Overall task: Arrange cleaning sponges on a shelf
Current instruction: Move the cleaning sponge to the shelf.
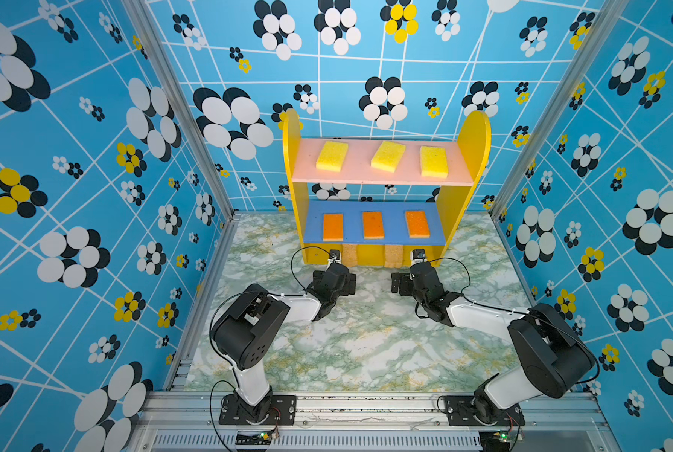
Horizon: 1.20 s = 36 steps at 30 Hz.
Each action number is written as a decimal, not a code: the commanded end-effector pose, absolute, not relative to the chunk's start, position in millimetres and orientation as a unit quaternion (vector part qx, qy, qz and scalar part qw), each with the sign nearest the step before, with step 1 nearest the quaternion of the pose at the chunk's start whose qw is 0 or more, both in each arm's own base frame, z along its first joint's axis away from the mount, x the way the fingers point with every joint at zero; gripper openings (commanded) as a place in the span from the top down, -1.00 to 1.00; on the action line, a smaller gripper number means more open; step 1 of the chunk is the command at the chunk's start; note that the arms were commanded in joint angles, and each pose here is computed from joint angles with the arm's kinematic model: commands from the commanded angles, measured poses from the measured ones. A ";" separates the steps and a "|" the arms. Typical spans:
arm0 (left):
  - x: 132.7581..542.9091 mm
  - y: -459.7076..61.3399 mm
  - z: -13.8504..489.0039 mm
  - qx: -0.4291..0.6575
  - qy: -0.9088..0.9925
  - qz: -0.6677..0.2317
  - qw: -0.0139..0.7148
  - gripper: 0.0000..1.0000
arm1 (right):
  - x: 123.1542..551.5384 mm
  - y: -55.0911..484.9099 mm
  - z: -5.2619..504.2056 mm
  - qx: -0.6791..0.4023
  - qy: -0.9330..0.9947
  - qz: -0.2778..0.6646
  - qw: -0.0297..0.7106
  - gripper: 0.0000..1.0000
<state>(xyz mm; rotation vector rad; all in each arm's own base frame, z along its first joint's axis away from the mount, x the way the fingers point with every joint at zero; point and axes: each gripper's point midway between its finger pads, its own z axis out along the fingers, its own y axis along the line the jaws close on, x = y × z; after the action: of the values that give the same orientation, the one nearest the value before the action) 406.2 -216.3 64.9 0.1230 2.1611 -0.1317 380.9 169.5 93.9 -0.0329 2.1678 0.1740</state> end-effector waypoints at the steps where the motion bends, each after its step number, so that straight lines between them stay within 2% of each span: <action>1: 413.1 -213.2 58.6 0.053 0.886 -0.010 0.461 -0.98 | 381.8 166.9 100.5 -0.006 0.875 0.073 0.479 -0.99; 36: 451.8 -216.9 49.6 0.034 0.881 0.051 0.470 -0.98 | 385.3 154.8 89.9 0.008 0.878 0.067 0.473 -0.99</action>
<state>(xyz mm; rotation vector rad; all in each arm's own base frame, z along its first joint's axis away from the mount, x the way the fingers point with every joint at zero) 446.8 -218.5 51.2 0.0912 2.1594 0.0865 384.9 158.8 93.0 0.0003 2.1511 0.1681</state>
